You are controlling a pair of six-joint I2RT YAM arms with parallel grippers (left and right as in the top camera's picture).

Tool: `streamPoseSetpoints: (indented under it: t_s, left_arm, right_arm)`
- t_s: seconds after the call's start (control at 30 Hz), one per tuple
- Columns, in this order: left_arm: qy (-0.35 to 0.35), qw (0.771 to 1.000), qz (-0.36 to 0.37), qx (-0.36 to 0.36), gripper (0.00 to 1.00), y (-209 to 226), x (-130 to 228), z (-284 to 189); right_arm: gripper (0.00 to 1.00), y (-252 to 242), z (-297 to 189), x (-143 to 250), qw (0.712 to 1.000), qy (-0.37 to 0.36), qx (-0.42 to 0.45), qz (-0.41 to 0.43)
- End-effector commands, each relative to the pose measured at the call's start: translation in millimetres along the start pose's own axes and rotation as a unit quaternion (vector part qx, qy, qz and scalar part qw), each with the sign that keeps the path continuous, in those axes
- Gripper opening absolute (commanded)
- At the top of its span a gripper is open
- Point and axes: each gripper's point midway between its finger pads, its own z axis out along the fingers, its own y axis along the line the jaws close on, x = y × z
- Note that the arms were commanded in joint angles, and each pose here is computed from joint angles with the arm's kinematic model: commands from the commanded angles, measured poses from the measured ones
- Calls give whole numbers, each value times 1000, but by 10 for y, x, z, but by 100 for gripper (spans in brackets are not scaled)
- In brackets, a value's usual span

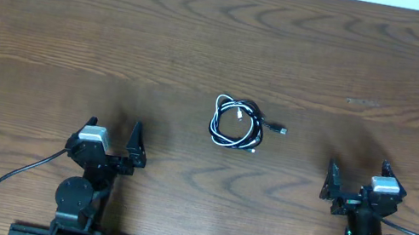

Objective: Untangle cables

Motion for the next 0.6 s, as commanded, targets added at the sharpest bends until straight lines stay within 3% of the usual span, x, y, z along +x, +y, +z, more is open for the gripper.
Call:
streamPoseSetpoints:
  t_s: [0.0, 0.57]
  left_arm:
    - [28, 999, 5, -21, 98, 90, 161, 5]
    - [28, 999, 5, -21, 98, 90, 161, 5]
  right_arm:
    - [99, -11, 2, 21, 1000, 4, 3, 9]
    - [99, -11, 2, 21, 1000, 4, 3, 9]
